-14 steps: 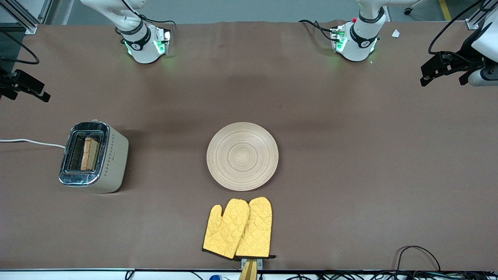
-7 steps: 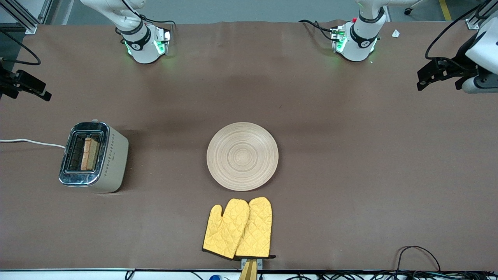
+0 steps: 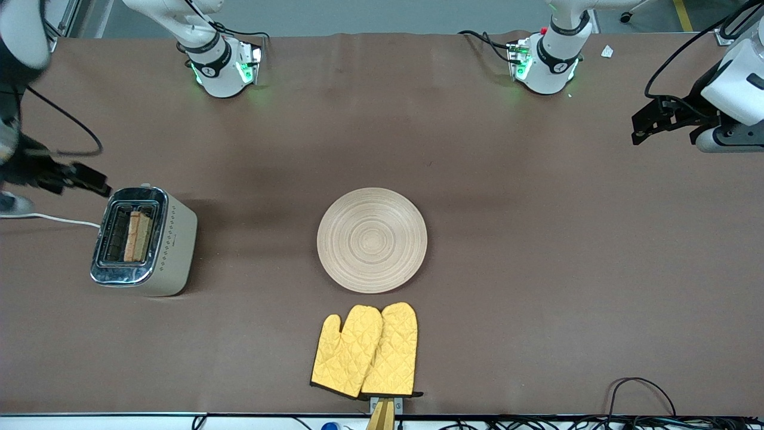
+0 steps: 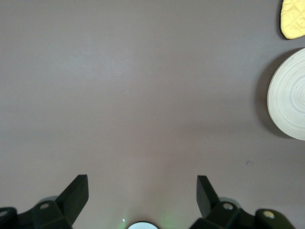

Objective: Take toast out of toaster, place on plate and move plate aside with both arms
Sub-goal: 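Lower the right gripper and grasp the bread slice in the toaster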

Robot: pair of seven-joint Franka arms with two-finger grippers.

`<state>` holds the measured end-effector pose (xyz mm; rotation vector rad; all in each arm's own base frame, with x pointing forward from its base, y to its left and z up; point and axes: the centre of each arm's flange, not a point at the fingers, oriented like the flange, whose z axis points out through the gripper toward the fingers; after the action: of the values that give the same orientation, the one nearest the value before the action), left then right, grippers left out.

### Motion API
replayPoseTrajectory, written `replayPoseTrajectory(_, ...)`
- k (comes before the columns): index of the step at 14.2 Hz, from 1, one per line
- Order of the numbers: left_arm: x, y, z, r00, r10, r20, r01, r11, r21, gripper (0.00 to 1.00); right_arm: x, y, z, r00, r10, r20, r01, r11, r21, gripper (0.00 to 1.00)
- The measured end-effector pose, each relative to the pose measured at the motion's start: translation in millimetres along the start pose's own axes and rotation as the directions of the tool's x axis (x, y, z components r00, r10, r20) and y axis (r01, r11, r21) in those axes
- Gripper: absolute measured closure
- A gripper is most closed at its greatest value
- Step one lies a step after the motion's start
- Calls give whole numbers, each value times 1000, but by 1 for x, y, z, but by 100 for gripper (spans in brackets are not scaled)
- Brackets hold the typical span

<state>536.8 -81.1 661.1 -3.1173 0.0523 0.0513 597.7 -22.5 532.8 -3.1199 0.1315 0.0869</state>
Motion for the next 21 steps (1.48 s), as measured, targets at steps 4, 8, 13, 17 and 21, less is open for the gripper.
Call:
replayPoseTrajectory(4,-1,0,-4,1000,0,-8,0,1000,-1,0,41,4,98,996,6,92,-5,1000,-12,0)
replayPoseTrajectory(8,-1,-1,-5,1000,-1,-11,1,1000,-1,0,52,18,140,990,3,139,4,999,-55,3)
replayPoseTrajectory(13,-2,-5,-9,1000,-9,-19,9,1000,-2,0,54,21,154,986,-25,167,40,995,-86,56)
replayPoseTrajectory(17,-2,-8,-9,1000,-14,-18,14,1000,-2,0,55,22,151,987,-28,161,42,995,-87,79)
replayPoseTrajectory(21,-2,-8,-9,1000,-15,-16,15,1000,-2,0,53,21,116,989,-25,145,38,995,-89,92)
